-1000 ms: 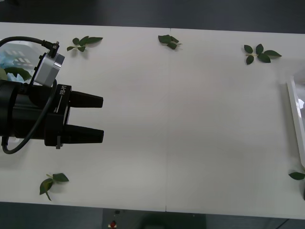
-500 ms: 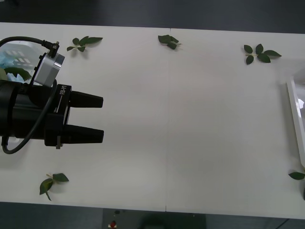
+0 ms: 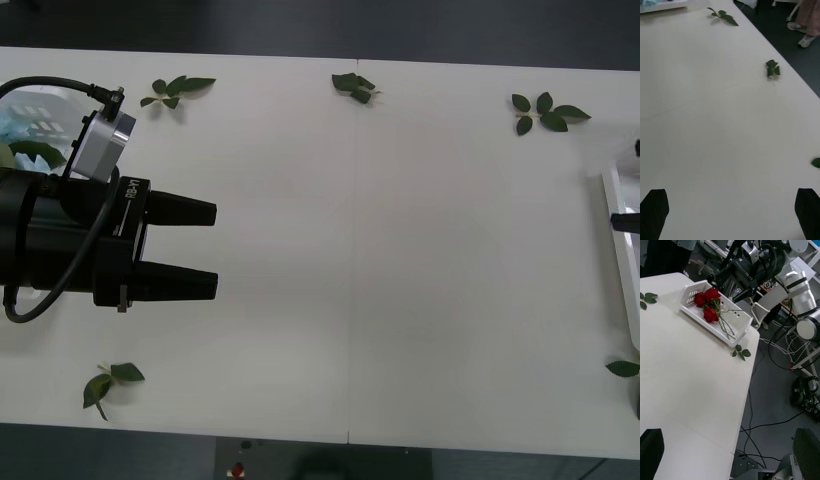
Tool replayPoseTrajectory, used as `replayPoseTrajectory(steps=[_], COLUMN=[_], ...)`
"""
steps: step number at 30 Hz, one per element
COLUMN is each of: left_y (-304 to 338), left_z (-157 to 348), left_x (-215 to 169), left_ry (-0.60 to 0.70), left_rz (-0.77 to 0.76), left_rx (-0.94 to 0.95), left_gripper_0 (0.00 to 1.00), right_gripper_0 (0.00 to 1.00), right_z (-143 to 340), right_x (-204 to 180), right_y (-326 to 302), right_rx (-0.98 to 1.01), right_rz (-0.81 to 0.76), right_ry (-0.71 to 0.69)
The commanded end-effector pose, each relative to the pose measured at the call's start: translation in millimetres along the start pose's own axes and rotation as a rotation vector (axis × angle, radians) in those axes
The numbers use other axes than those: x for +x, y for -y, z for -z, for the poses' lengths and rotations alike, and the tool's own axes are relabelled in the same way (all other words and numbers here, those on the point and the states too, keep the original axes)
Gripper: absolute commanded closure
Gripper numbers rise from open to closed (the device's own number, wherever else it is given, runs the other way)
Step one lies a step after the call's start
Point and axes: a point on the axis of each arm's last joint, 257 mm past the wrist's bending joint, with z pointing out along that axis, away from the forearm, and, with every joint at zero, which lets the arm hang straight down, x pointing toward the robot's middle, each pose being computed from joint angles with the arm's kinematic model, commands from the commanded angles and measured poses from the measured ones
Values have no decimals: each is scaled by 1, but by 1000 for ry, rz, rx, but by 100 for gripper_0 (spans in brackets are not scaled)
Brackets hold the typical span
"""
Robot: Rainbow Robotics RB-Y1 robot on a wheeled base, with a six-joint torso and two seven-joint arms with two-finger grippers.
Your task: Put the red flowers into the right box and the blue flowers into the left box
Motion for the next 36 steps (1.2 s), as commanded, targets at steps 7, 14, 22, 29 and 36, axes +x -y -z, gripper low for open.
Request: replayPoseTrajectory(steps=[7,14,22,29,36], left_y=[5,5,5,5,5], left_z=[5,5,5,5,5], left_x=[-12,-12,-12,-12,-12], left_ry=[-20,-20,-20,-20,-20], left_rz=[-55,-55,-55,-55,-55], left_rx=[-3,-3,-3,-3,-3], left_gripper_0=[0,0,0,0,0], right_gripper_0=[2,2,2,0,0], right_z=[-35,-38,-38,-38,-38], right_x=[-40,-40,-38,-38,-38], right_y=[-50,-71,-72,-72,-72], right_rx=[-195,-275,-279,-279,-279], right_rz=[53,63,65,65,65], right_ry=[98,96,88,88,88])
